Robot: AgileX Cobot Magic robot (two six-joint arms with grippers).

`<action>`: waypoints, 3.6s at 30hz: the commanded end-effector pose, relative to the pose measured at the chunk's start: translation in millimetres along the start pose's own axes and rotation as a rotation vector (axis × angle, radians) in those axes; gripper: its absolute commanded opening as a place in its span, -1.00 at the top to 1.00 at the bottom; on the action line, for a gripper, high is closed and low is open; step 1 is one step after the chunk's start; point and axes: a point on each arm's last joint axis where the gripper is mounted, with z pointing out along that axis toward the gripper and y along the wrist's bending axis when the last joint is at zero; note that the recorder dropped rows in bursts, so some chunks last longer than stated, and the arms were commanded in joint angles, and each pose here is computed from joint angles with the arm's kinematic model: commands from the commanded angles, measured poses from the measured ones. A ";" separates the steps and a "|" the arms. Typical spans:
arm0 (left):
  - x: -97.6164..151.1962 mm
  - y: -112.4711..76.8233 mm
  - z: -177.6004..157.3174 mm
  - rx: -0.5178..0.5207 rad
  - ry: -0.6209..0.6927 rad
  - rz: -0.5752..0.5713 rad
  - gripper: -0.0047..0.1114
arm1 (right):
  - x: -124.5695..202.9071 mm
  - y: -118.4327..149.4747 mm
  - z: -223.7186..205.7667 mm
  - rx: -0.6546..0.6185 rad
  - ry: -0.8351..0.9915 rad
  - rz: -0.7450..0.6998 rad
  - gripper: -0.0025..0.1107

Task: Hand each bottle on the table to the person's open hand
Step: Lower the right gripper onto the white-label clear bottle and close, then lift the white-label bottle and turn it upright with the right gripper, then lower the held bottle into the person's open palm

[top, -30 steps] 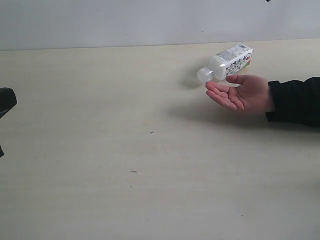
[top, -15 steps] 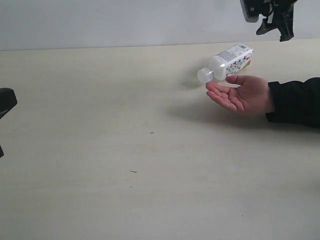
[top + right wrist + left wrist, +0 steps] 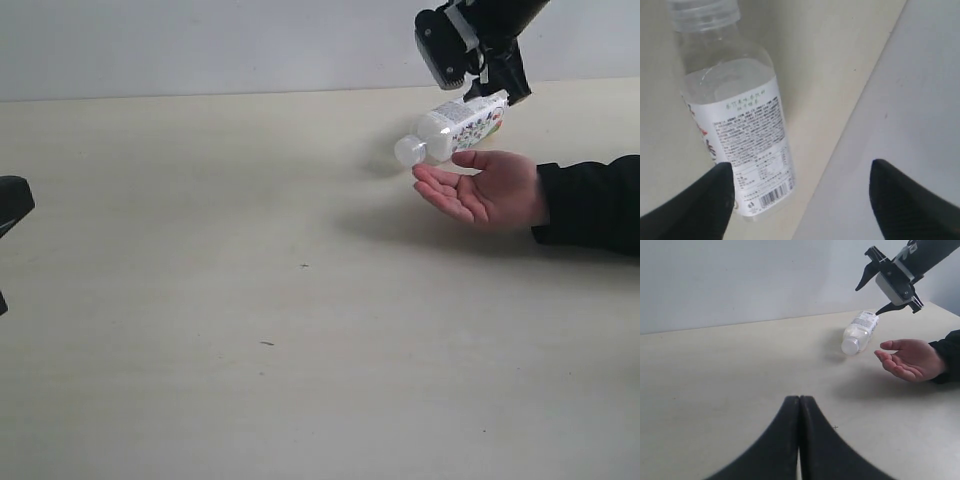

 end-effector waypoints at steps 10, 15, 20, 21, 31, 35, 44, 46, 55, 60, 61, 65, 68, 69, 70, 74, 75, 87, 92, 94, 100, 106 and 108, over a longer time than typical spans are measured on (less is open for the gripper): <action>0.2 0.8 -0.9 -0.004 -0.004 0.002 0.92 | 2.9 6.6 35.9 -0.105 0.010 0.032 -0.31; 0.2 0.8 -0.9 -0.004 -0.004 0.002 0.92 | 2.1 11.1 47.3 -0.118 0.011 0.028 -0.31; 0.2 0.8 -0.9 -0.004 -0.004 0.002 0.92 | 2.6 14.0 55.7 -0.119 0.025 0.017 -0.31; 0.2 0.8 -0.9 -0.004 -0.004 0.002 0.92 | 2.7 15.0 57.9 -0.121 0.027 0.013 -0.31; 0.2 0.8 -0.9 -0.004 -0.004 0.002 0.92 | 2.7 22.0 73.8 -0.132 0.042 -0.009 -0.31; 0.2 0.8 -0.9 -0.004 -0.004 0.002 0.92 | 1.6 27.2 82.7 -0.150 0.041 -0.014 -0.31; 0.2 0.8 -0.9 -0.004 -0.004 0.002 0.92 | 6.6 24.2 82.5 -0.120 0.093 -0.065 0.09; 0.2 0.8 -0.9 -0.004 -0.004 0.002 0.92 | 7.7 21.9 79.5 -0.109 0.101 -0.070 0.37; 0.2 0.8 -0.9 -0.004 -0.004 0.002 0.92 | 15.0 7.9 46.7 -0.078 0.154 0.054 0.96; 0.2 0.8 -0.9 -0.004 -0.004 0.002 0.92 | 14.5 -6.3 13.6 -0.023 0.156 0.233 0.96; 0.2 0.8 -0.9 -0.004 -0.004 0.002 0.92 | 13.3 -9.2 1.0 -0.027 0.158 0.291 0.96; 0.2 0.8 -0.9 -0.004 -0.004 0.002 0.92 | -0.8 -22.2 -43.1 0.015 0.153 0.694 0.96; 0.2 0.8 -0.9 -0.004 -0.004 0.002 0.92 | -5.1 -25.0 -68.5 0.035 0.187 1.004 0.96; 0.2 0.8 -0.9 -0.004 -0.004 0.002 0.92 | -7.0 -23.9 -75.2 0.025 0.204 1.091 0.96; 0.2 0.8 -0.9 -0.004 -0.004 0.002 0.92 | -6.2 -20.6 -83.4 0.004 0.234 1.204 0.96; 0.2 0.8 -0.9 -0.004 -0.004 0.002 0.92 | -5.9 -15.5 -99.4 -0.013 0.286 1.503 0.96; 0.2 0.8 -0.9 -0.004 -0.004 0.002 0.92 | -6.2 -14.9 -100.6 -0.003 0.288 1.586 0.96; 0.2 0.8 -0.9 -0.004 -0.004 0.002 0.92 | -30.3 5.4 -104.1 -0.204 0.188 1.916 0.96; 0.2 0.8 -0.9 -0.004 -0.004 0.002 0.92 | -33.5 21.8 -125.5 -0.225 0.202 1.915 0.96; 0.2 0.8 -0.9 -0.004 -0.004 0.002 0.92 | -34.3 27.5 -139.4 -0.219 0.198 1.923 0.96; 0.2 0.8 -0.9 -0.004 -0.004 0.002 0.92 | -42.9 49.6 -151.6 -0.291 0.202 1.959 0.96; 0.2 0.8 -0.9 -0.004 -0.004 0.002 0.92 | -51.5 70.9 -130.5 -0.410 0.264 1.961 0.96; 0.2 0.8 -0.9 -0.004 -0.004 0.002 0.92 | -51.8 75.1 -123.2 -0.425 0.292 1.953 0.96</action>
